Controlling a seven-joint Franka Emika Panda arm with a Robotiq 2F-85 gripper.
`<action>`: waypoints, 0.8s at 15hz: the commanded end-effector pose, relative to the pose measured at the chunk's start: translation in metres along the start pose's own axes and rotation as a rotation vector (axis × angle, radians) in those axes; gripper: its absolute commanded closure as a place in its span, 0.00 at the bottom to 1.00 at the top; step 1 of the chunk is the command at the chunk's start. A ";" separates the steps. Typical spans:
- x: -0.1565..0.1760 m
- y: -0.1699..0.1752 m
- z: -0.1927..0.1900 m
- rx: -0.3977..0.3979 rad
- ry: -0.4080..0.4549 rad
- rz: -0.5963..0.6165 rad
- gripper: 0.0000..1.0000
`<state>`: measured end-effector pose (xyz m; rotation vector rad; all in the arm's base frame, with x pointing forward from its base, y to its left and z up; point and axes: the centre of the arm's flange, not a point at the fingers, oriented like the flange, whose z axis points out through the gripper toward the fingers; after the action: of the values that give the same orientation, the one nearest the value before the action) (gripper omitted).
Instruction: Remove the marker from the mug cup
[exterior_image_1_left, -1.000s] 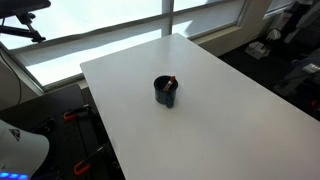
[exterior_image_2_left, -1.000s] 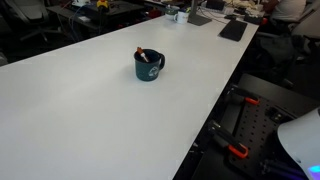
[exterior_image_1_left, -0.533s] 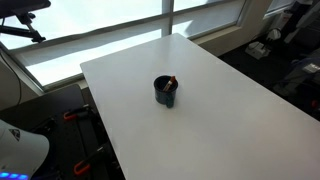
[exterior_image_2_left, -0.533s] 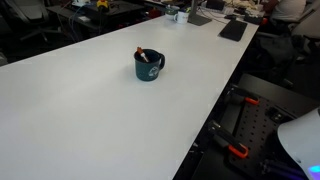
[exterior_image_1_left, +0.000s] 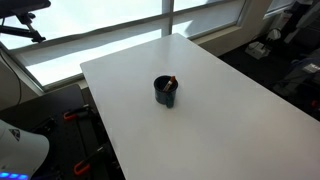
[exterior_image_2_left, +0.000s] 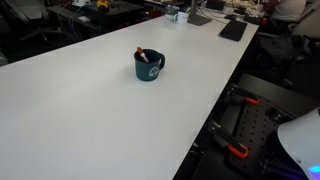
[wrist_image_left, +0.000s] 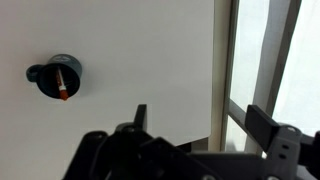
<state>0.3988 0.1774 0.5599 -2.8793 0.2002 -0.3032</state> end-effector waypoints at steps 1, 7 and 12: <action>0.020 0.014 0.004 -0.032 0.007 0.036 0.00; 0.089 0.079 0.003 -0.097 0.019 0.177 0.00; 0.091 0.097 0.011 -0.086 0.010 0.186 0.00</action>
<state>0.4785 0.0720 0.5421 -2.9152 0.4912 -0.2797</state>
